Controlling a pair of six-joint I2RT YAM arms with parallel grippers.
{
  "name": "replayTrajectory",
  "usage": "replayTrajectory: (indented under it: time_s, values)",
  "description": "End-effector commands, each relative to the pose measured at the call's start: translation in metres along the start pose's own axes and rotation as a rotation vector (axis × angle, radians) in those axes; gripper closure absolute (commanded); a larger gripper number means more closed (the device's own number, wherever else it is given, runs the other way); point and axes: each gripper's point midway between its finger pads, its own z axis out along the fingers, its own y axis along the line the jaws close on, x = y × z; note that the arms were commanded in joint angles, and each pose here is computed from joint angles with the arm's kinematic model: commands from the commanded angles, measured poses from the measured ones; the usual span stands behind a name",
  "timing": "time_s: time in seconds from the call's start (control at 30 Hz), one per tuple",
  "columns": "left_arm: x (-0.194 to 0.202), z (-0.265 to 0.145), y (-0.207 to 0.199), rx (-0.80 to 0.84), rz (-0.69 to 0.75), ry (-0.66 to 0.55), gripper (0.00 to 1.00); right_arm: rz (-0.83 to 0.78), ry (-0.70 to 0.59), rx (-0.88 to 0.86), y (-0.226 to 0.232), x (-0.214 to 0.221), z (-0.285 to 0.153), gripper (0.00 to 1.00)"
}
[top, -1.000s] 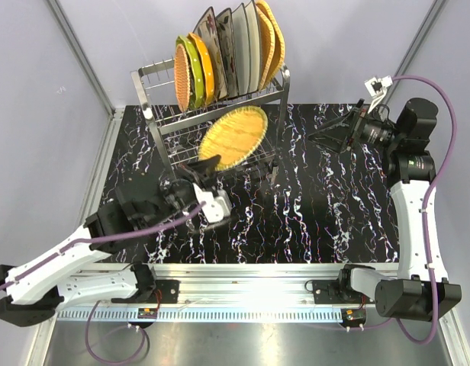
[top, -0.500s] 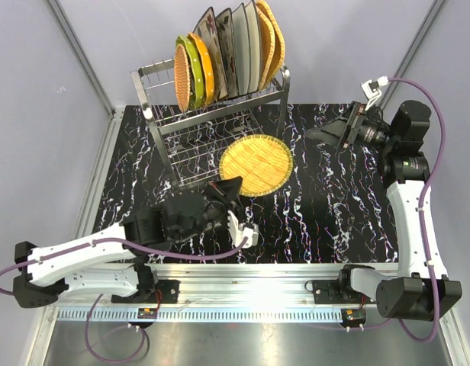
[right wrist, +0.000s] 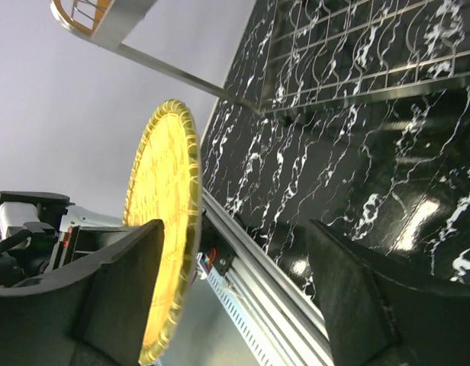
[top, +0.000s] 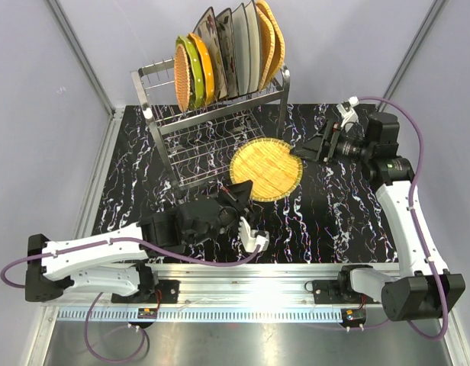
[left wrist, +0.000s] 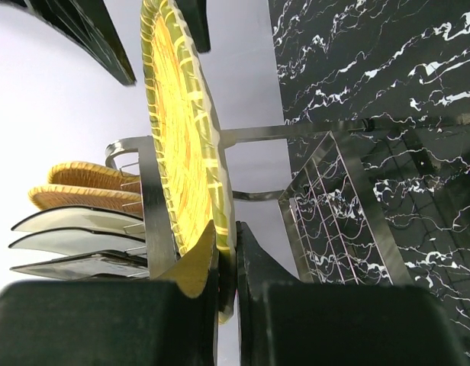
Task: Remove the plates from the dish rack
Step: Pass the plate from the left arm to the right, then place the plate on the table
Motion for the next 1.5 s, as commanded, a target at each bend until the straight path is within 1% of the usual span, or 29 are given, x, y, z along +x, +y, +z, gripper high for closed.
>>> replayTrajectory:
  time_s: [0.0,0.2,0.23,0.3,0.33,0.4,0.43,0.5,0.53,0.57,0.63,0.67,0.7,0.73,0.77,0.83,0.87,0.9,1.1,1.23,1.27,1.3,1.47]
  values:
    - [-0.003,0.001,0.029,-0.126,-0.011,0.006,1.0,-0.013,0.0,-0.002,0.008,0.007,0.001,0.2]
    - [-0.005,0.011,0.022,-0.111,-0.001,0.016,1.0,0.0,0.028,-0.022,0.014,0.015,0.006,0.33]
    - [-0.005,0.012,0.022,-0.112,-0.001,0.017,1.0,0.003,0.032,-0.027,0.014,0.017,0.007,0.39]
    - [-0.004,0.015,0.021,-0.111,0.007,0.029,1.0,0.02,0.043,-0.028,0.012,0.02,0.009,0.45]
    - [-0.003,0.016,0.019,-0.108,0.007,0.037,1.0,0.026,0.046,-0.029,0.012,0.02,0.01,0.53]
    - [-0.003,0.018,0.022,-0.128,0.004,0.038,1.0,0.043,0.056,-0.039,0.011,0.022,0.012,0.62]
    - [-0.003,0.019,0.021,-0.129,0.0,0.041,1.0,0.042,0.055,-0.043,0.012,0.022,0.012,0.69]
    - [-0.002,0.021,0.021,-0.135,-0.008,0.047,1.0,0.052,0.056,-0.05,0.013,0.021,0.013,0.81]
    - [-0.002,0.022,0.02,-0.136,-0.013,0.052,1.0,0.059,0.056,-0.054,0.014,0.021,0.013,0.93]
    - [-0.001,0.023,0.02,-0.143,-0.023,0.055,0.96,0.063,0.053,-0.058,0.015,0.02,0.013,0.98]
    - [-0.001,0.024,0.019,-0.152,-0.037,0.057,0.84,0.08,0.044,-0.067,0.016,0.018,0.014,1.0]
    - [-0.001,0.025,0.018,-0.161,-0.059,0.054,0.72,0.087,0.039,-0.074,0.017,0.016,0.013,1.0]
    - [-0.002,0.025,0.018,-0.168,-0.073,0.051,0.63,0.077,0.021,-0.087,0.018,0.011,0.014,1.0]
    - [-0.003,0.025,0.018,-0.176,-0.088,0.049,0.55,0.112,0.007,-0.081,0.014,0.008,0.013,1.0]
    - [-0.003,0.025,0.019,-0.192,-0.121,0.044,0.39,0.119,-0.001,-0.087,0.013,0.005,0.011,1.0]
    - [-0.004,0.023,0.022,-0.217,-0.165,0.04,0.24,0.127,-0.032,-0.088,0.006,-0.004,0.007,1.0]
    - [-0.004,0.022,0.02,-0.217,-0.209,0.035,0.03,0.128,-0.038,-0.087,0.003,-0.007,0.006,1.0]
    - [-0.005,0.021,0.02,-0.22,-0.228,0.031,0.01,0.114,-0.043,-0.09,0.002,-0.008,0.003,1.0]
    - [-0.006,0.008,0.029,-0.279,-0.424,-0.013,0.01,0.081,-0.077,-0.063,-0.023,-0.016,-0.01,1.0]
    - [-0.004,0.001,0.031,-0.313,-0.562,-0.03,0.01,0.078,-0.122,0.016,-0.053,-0.022,-0.015,1.0]
    - [-0.005,0.001,0.03,-0.313,-0.626,-0.037,0.01,0.083,-0.125,0.037,-0.062,-0.023,-0.015,1.0]
    - [-0.004,-0.001,0.029,-0.312,-0.659,-0.036,0.01,0.069,-0.137,0.066,-0.07,-0.026,-0.017,1.0]
    - [0.003,-0.007,0.025,-0.334,-0.849,-0.006,0.01,0.054,-0.187,0.203,-0.113,-0.036,-0.019,1.0]
